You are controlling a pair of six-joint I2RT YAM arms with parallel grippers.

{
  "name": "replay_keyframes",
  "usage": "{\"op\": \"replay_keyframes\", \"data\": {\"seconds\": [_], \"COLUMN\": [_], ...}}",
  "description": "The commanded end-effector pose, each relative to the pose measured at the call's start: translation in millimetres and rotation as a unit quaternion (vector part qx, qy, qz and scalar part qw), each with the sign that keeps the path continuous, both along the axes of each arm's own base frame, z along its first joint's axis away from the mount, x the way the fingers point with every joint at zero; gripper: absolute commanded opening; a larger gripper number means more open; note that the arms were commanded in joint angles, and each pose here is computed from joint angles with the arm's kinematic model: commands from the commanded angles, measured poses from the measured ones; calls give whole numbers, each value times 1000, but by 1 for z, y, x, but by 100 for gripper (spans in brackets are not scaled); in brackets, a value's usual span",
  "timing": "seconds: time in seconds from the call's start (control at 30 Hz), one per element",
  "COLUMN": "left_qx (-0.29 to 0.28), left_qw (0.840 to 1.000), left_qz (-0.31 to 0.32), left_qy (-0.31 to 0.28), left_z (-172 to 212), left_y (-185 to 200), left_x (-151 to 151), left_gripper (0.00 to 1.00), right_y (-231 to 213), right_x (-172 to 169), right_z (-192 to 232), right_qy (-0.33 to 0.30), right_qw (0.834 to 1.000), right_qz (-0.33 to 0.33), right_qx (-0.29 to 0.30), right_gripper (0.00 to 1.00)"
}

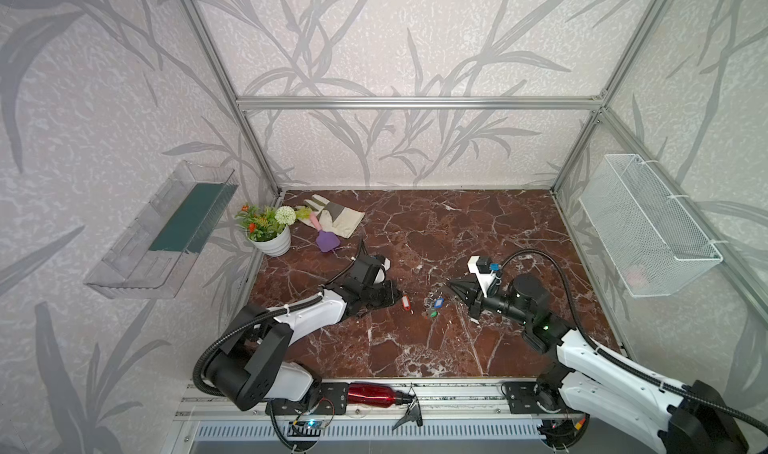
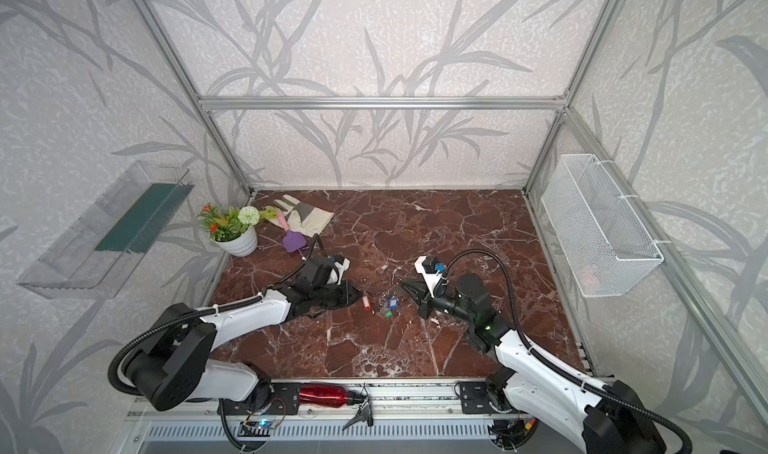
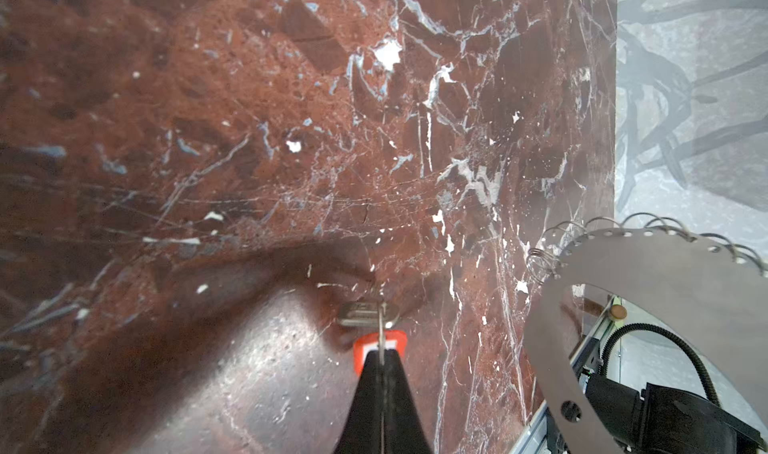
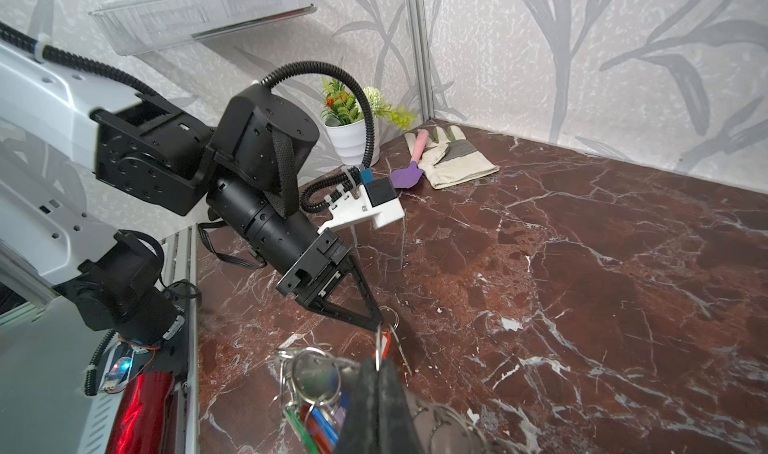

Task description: Put the keys on the keyring

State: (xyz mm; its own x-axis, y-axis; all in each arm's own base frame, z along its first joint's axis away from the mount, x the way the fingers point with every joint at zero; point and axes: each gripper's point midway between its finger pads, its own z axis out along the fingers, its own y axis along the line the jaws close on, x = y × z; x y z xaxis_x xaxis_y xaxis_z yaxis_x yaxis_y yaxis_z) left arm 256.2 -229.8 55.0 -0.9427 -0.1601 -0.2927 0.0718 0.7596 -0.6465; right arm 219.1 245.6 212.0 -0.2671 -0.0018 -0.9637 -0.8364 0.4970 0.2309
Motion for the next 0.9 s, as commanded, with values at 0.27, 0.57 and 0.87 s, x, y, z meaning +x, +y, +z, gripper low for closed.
{"op": "replay_keyframes", "data": {"seconds": [0.27, 0.57, 0.87], "left_qx": [35, 66, 110], "left_qw": [998, 996, 989], "left_qz": [35, 50, 96], "left_qy": [49, 39, -19], "left_z": [-30, -29, 13], "left_y": [32, 45, 72], "left_x": [-39, -39, -25], "left_gripper": [0, 21, 33], "right_y": [-12, -8, 4], "right_x": [-15, -12, -12], "right_z": [7, 11, 16], "right_qy": [7, 3, -6], "right_qw": [1000, 1000, 1000], "right_qz": [-12, -10, 19], "right_qx": [21, 16, 4], "right_gripper": [0, 0, 0]}}
